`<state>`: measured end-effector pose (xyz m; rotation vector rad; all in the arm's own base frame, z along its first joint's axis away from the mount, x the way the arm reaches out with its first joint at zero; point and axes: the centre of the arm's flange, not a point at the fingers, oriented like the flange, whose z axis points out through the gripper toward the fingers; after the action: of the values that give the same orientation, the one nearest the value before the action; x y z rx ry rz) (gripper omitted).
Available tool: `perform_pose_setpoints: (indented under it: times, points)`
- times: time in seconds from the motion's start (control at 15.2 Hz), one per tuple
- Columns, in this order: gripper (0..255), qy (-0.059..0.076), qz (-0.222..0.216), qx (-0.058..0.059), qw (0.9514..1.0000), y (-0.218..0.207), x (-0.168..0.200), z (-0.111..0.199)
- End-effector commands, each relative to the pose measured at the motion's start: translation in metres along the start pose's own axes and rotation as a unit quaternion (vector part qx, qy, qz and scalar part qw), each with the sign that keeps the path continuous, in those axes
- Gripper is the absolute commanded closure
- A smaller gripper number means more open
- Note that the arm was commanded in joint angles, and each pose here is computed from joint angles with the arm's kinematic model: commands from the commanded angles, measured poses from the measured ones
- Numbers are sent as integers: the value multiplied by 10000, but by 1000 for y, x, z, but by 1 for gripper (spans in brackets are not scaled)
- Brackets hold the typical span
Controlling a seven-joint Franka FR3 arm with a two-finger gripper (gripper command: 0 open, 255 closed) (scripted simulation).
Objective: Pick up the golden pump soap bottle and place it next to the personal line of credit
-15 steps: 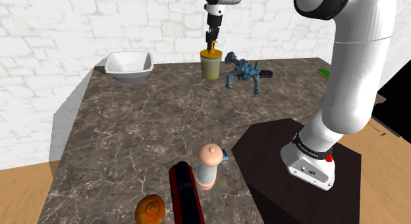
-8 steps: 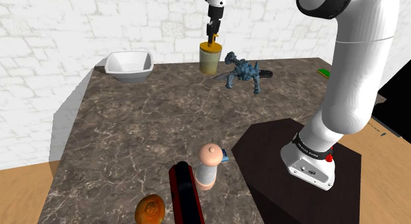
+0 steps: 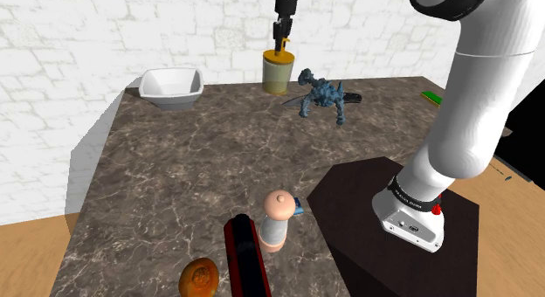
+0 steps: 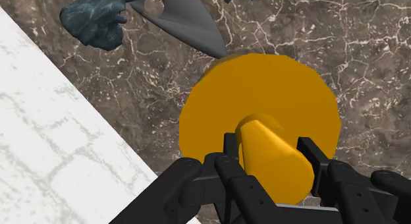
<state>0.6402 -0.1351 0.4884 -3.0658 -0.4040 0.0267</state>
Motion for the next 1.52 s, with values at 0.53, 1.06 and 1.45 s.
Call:
perform_pose_setpoints:
  times: [0.53,1.06,1.45]
  points:
    - [255,2,1,-1,10000,-123,-31,-45]
    - [255,2,1,-1,10000,-219,-55,-80]
    - [255,2,1,-1,10000,-292,-72,-107]
